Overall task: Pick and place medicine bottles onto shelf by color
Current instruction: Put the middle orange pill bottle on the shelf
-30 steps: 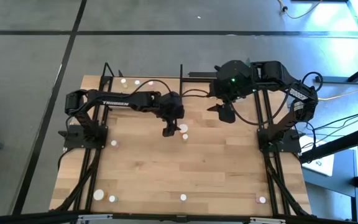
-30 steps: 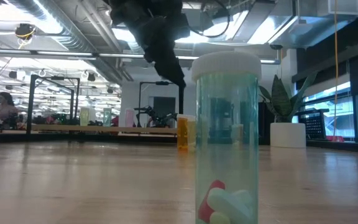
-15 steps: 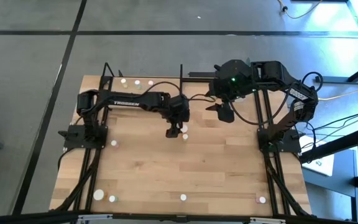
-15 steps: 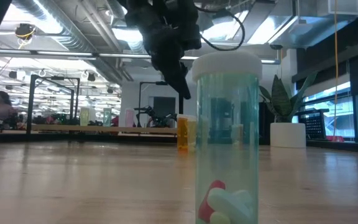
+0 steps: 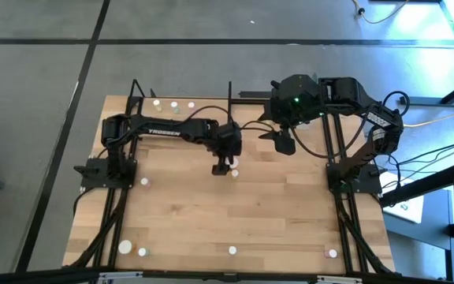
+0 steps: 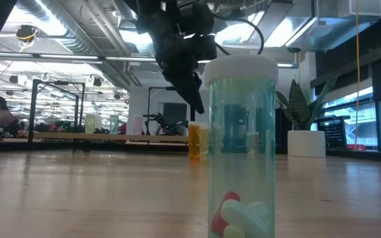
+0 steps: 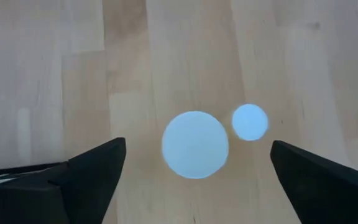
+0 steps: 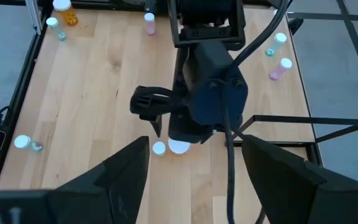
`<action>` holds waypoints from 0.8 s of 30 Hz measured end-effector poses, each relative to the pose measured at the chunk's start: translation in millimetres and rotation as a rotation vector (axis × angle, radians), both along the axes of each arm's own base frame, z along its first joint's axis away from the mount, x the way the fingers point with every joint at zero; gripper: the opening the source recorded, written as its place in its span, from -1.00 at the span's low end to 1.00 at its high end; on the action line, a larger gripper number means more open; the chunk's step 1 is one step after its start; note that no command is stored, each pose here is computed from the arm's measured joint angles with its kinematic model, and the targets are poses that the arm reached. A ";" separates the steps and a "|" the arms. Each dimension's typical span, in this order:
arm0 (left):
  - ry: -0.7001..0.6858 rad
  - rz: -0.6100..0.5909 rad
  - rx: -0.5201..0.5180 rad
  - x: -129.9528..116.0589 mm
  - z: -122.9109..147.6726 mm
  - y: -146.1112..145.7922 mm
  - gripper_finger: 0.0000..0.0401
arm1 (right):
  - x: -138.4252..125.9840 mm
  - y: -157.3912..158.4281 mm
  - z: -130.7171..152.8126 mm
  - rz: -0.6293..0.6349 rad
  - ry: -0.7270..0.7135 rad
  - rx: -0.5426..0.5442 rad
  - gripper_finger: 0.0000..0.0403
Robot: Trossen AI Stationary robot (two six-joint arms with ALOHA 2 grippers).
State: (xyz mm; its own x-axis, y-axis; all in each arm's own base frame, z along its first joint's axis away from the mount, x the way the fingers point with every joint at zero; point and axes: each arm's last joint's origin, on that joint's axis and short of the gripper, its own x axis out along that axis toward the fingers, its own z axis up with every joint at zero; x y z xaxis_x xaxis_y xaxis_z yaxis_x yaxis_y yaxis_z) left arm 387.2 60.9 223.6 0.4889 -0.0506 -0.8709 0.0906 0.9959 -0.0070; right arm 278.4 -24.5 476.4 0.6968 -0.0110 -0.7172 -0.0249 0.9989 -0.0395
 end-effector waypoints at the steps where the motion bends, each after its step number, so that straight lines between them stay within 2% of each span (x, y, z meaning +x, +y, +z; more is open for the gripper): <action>1: 0.000 0.000 0.002 0.0 -0.1 0.3 0.98 | 0.2 0.1 -0.1 0.001 0.000 0.000 0.29; 10: 0.042 -0.005 -0.017 6.7 -19.9 0.7 0.99 | 0.2 0.0 0.0 0.000 -0.001 0.000 0.29; 24: 0.045 -0.011 0.018 9.0 -24.8 3.5 0.98 | 0.5 0.1 0.3 0.000 -0.005 0.000 0.29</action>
State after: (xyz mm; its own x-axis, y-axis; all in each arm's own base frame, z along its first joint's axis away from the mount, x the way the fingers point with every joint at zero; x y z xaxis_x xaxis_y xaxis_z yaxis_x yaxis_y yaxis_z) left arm 396.1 64.4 198.8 0.4484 -0.0401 -0.8929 0.1015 0.9948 0.0063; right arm 278.9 -24.4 476.7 0.7006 -0.0111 -0.7135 -0.0251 0.9989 -0.0401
